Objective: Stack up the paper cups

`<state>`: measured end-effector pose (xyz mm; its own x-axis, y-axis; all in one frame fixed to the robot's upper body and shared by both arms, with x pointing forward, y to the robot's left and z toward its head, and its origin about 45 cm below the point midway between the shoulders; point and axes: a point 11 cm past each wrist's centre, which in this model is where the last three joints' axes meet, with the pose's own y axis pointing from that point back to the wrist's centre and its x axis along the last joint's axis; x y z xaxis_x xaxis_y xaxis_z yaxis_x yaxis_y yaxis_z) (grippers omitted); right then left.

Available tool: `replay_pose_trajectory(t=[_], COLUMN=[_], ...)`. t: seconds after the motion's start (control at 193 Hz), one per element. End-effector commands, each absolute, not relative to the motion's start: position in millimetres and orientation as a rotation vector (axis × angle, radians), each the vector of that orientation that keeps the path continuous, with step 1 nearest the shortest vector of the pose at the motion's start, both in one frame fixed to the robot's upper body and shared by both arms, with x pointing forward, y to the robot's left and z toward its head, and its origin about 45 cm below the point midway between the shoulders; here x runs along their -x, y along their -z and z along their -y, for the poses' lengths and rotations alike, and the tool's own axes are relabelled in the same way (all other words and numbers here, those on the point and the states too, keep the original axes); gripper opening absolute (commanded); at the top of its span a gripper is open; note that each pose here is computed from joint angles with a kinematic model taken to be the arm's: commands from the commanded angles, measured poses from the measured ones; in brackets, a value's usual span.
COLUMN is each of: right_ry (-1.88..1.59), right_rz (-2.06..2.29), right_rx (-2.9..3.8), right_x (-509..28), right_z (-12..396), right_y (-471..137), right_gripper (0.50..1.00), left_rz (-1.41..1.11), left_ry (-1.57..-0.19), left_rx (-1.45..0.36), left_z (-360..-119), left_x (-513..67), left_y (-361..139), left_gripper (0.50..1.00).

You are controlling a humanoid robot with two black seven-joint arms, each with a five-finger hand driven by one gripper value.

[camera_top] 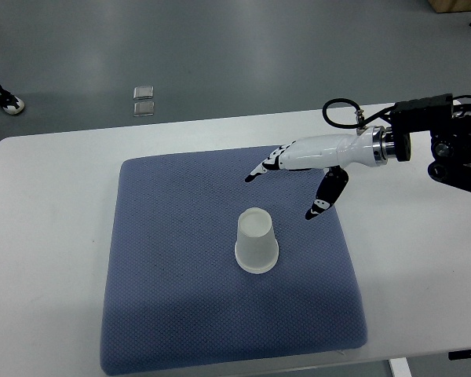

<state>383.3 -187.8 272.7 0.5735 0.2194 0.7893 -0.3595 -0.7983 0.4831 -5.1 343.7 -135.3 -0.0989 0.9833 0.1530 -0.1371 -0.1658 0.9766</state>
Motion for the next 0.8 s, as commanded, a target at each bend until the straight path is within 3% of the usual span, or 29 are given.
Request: replay_pose_trajectory(t=[0.0, 0.519, 0.794], right_ry=[-1.192, -0.764, -0.334], right_rz=[0.214, 1.001, 1.463], right_rx=[-2.154, -2.296, -2.496], right_x=[-403.6, -466.2, -473.5], right_z=[203.7, 301.7, 318.6], right_y=[-278.5, -302.3, -290.9], right_gripper=[0.915, 0.915, 0.915], left_rz=[-1.083, -1.083, -1.083], left_ry=[-1.457, -1.457, -1.457], left_rx=[-1.172, -1.172, -1.172], left_z=[-343.7, -343.7, -343.7], left_x=[5.1, 5.1, 5.1], left_y=[135.3, 135.3, 135.3], left_gripper=[1.000, 1.000, 1.000])
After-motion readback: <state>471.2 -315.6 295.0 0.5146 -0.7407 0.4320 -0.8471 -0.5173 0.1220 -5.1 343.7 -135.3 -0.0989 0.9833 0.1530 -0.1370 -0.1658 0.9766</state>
